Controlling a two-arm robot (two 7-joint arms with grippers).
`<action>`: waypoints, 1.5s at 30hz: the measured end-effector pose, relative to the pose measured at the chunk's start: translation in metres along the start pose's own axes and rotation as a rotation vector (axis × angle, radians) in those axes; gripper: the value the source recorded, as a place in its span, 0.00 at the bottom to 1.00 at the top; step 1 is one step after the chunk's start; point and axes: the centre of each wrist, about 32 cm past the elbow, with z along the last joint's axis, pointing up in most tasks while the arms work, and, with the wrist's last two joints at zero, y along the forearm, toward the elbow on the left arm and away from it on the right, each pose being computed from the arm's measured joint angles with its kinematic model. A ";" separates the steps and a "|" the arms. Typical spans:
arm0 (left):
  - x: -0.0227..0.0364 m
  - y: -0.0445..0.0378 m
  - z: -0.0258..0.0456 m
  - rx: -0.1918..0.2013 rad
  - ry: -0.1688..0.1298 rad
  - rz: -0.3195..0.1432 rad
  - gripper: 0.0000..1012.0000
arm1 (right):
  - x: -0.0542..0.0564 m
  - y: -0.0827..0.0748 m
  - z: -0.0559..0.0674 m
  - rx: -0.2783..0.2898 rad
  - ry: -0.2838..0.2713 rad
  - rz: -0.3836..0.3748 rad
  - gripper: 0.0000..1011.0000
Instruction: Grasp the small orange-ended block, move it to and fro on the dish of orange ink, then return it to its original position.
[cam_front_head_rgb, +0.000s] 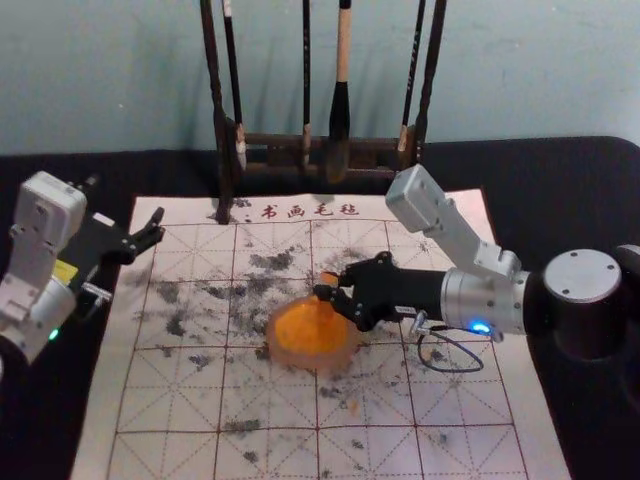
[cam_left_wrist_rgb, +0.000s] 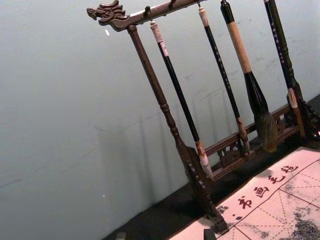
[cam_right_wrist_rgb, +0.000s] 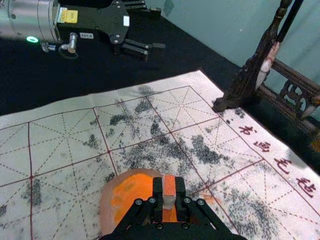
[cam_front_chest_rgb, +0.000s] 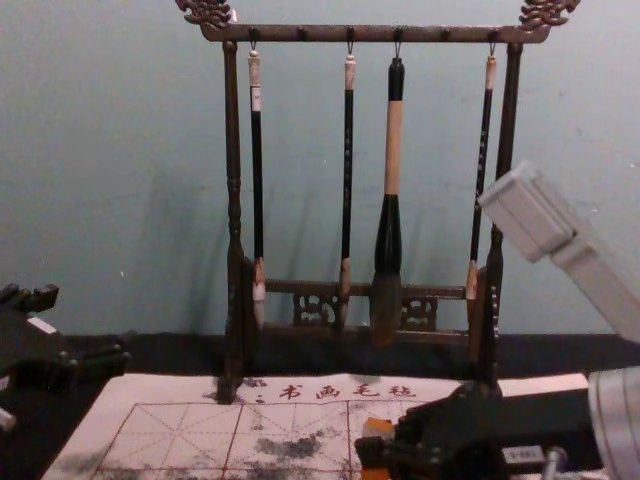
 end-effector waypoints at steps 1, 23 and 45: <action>0.0000 0.0000 0.0000 0.000 0.000 0.000 0.99 | 0.000 -0.001 0.000 -0.001 -0.001 0.000 0.11; 0.0000 0.0000 0.0000 0.000 0.000 0.000 0.99 | -0.014 0.005 0.000 0.008 0.009 0.070 0.11; 0.0000 0.0000 0.0000 0.000 0.000 0.000 0.99 | -0.001 0.018 0.003 0.016 0.017 0.023 0.11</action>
